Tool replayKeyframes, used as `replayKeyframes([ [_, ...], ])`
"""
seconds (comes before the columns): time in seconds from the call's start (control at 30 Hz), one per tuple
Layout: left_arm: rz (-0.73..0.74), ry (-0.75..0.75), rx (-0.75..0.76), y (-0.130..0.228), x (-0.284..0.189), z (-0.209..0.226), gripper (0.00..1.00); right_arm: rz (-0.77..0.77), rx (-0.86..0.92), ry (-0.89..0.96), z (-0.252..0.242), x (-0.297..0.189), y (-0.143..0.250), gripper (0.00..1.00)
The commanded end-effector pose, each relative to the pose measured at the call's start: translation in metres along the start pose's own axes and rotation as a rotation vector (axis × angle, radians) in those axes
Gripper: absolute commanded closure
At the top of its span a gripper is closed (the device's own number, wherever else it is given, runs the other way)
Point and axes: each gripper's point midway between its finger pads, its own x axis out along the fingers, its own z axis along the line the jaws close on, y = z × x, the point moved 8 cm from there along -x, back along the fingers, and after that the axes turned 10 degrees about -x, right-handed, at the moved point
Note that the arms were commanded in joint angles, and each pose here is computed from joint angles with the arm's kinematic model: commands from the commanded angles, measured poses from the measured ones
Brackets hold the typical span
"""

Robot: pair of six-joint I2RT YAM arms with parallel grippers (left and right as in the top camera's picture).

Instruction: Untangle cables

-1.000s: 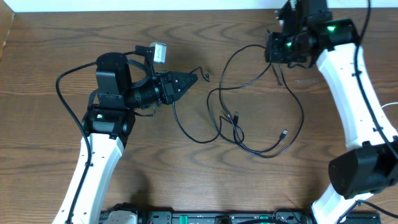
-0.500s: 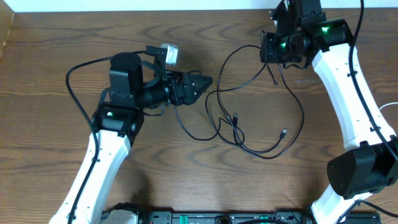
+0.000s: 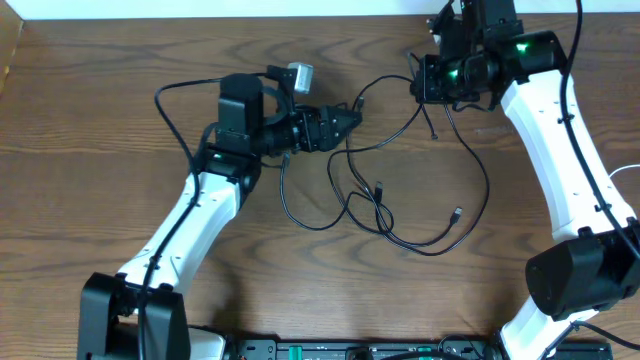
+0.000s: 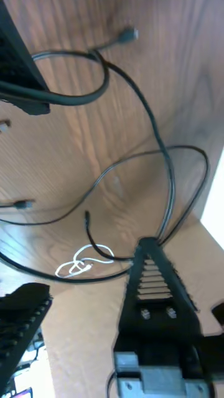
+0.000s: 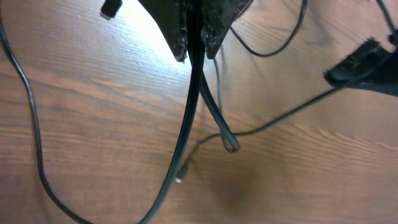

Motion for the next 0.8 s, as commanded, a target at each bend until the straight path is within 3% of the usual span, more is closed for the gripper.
replayKeyframes([
  [0.0,-0.029,0.041,0.006,-0.007,-0.002,-0.010,0.08,0.004,-0.027,0.104,-0.007,-0.001,0.001,0.99],
  [0.13,-0.039,0.051,0.010,-0.008,-0.002,-0.013,0.08,0.010,-0.025,0.206,-0.016,-0.002,0.002,0.94],
  [0.17,-0.039,0.051,0.010,-0.009,-0.002,-0.013,0.08,0.012,-0.025,0.221,-0.018,-0.003,0.003,0.66],
  [0.2,-0.041,0.050,0.011,-0.009,-0.002,-0.013,0.08,0.012,-0.026,0.229,-0.020,-0.003,0.003,0.57],
  [0.4,-0.041,0.120,0.049,-0.013,-0.004,-0.023,0.08,0.014,-0.059,0.237,-0.023,-0.004,0.002,0.41],
  [0.63,-0.116,0.167,0.078,-0.029,-0.012,-0.031,0.08,0.112,-0.109,0.166,-0.011,-0.002,0.018,0.30],
  [0.77,-0.172,0.152,0.065,-0.042,-0.027,-0.022,0.08,0.223,-0.167,0.057,0.007,0.001,0.037,0.33],
])
